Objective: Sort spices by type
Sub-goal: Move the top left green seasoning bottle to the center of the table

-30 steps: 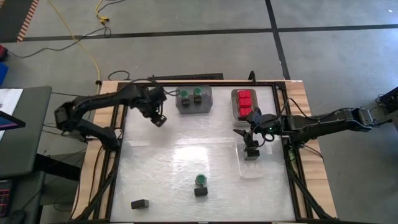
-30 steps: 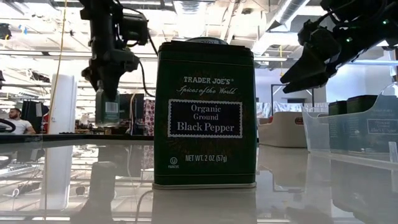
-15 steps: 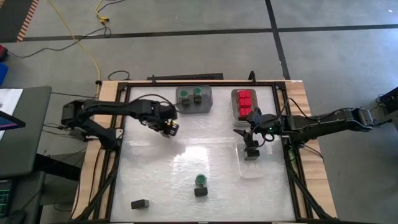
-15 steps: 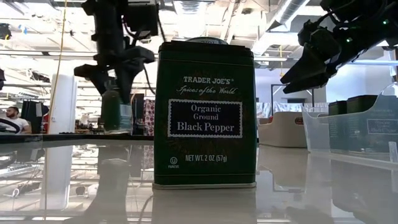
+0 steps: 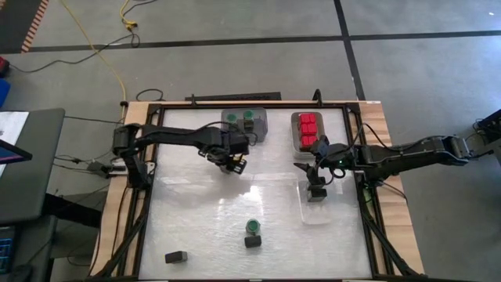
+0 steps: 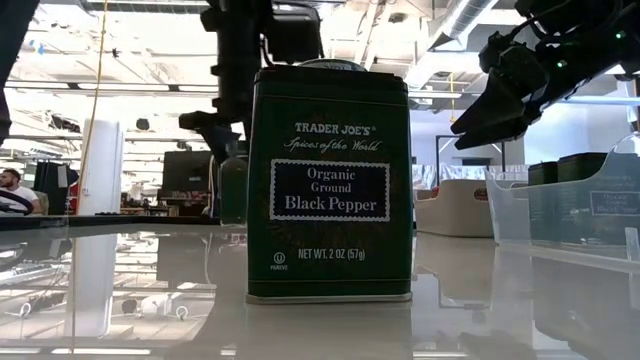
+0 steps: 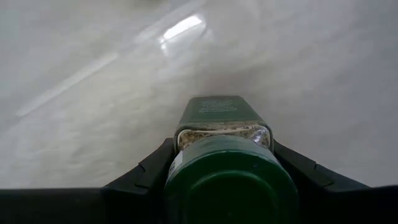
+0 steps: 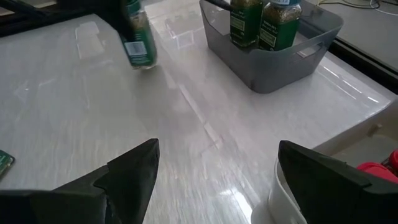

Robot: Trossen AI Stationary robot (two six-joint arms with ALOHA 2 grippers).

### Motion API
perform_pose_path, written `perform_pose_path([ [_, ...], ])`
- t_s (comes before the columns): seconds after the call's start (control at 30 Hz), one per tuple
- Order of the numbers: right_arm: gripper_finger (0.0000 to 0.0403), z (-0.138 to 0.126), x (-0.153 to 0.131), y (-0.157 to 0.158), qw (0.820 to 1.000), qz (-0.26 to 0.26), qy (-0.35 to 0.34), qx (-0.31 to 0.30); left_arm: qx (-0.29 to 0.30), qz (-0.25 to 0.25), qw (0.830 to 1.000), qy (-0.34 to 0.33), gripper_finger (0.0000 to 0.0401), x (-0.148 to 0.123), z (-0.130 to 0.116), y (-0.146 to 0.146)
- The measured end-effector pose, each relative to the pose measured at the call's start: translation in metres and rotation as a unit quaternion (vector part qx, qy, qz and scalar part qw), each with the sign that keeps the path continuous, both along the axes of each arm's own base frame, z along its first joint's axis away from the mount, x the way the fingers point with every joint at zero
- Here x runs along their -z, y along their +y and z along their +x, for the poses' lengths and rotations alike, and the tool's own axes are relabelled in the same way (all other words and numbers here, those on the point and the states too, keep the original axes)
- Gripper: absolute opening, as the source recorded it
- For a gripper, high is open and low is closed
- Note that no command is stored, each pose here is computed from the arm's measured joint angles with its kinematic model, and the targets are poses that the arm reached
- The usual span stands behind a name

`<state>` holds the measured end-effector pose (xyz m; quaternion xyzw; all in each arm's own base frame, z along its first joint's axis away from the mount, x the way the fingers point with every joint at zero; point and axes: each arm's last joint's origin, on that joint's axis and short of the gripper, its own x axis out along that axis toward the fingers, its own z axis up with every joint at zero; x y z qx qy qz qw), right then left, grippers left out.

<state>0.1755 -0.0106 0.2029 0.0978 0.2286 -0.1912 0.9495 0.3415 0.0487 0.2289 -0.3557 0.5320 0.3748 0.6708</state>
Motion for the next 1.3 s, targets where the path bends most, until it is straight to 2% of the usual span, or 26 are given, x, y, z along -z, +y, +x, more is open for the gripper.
perform_pose_path([
  [0.1, 0.0356, 0.000, 0.000, 0.000, 1.000, 0.000, 0.000, 0.000, -0.018, -0.001, 1.000, -0.001, 0.0201, 0.002, 0.005, 0.008],
  [0.23, 0.0356, 0.000, 0.000, 0.000, 1.000, 0.000, 0.000, 0.000, -0.038, -0.002, 0.999, -0.005, 0.0252, 0.002, 0.004, 0.017],
  [0.33, 0.0356, 0.000, 0.000, 0.000, 1.000, -0.002, 0.001, -0.001, -0.051, -0.003, 0.999, -0.009, 0.0273, 0.002, 0.004, 0.022],
  [0.57, 0.0356, 0.000, 0.000, 0.000, 1.000, -0.003, 0.001, -0.002, -0.054, -0.012, 0.998, -0.011, 0.0276, 0.002, 0.003, 0.026],
  [0.83, 0.0356, 0.000, 0.000, 0.000, 1.000, -0.003, 0.001, -0.002, -0.016, -0.028, 0.999, -0.006, 0.0276, -0.004, -0.002, 0.024],
  [1.13, 0.0356, 0.000, 0.000, 0.000, 1.000, -0.003, 0.001, -0.002, -0.003, 0.015, 0.999, -0.048, 0.0276, -0.046, -0.025, 0.021],
  [1.2, 0.0356, 0.000, 0.000, 0.000, 1.000, -0.003, 0.001, -0.002, -0.003, 0.027, 0.999, -0.036, 0.0277, -0.056, -0.037, 0.019],
  [1.3, 0.0356, 0.000, 0.000, 0.000, 1.000, -0.003, 0.002, -0.001, -0.016, 0.060, 0.998, 0.019, 0.0277, -0.066, -0.058, 0.012],
])
